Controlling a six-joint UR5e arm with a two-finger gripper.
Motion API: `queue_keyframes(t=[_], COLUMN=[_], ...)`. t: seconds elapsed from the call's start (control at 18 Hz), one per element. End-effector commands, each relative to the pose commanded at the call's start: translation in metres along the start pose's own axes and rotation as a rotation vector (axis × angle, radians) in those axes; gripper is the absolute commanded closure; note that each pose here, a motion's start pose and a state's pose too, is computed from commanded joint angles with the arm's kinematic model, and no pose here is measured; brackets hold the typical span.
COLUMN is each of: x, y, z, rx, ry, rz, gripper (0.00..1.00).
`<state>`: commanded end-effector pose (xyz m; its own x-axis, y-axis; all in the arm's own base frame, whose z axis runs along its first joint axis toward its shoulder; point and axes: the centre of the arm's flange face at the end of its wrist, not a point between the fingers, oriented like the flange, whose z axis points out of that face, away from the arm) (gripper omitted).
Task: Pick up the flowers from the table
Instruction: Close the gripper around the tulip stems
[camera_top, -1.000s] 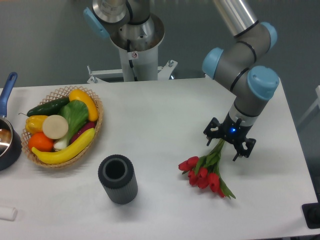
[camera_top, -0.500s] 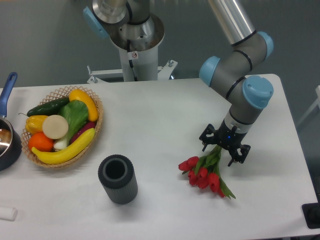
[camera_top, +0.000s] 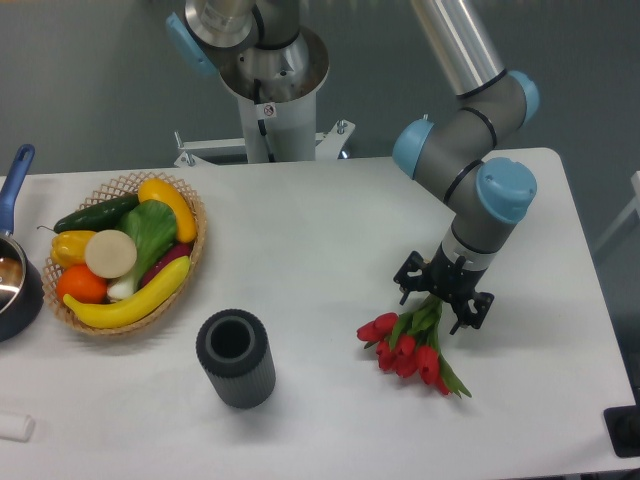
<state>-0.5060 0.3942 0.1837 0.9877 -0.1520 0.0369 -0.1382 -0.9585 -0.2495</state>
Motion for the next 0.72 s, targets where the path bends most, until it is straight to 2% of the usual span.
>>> queue_keyframes(t=[0.44,0.5,0.61,0.67,0.72], x=[0.0003,0.0004,0.0019,0.0025,0.0026], y=[-0.0001,-0.0001,-0.0006,-0.0014,-0.0016], z=[0.0068,0.0068,0.0073,0.0076,0.0067], rx=[-0.001,-0.001,-0.002,-0.002,-0.002], ry=[0.005,0.005,0.007,0.009,0.007], rz=[0.0,-0.001,-0.002,-0.001,0.0], gripper=[0.0,0.03,0.23,0.3,0.33])
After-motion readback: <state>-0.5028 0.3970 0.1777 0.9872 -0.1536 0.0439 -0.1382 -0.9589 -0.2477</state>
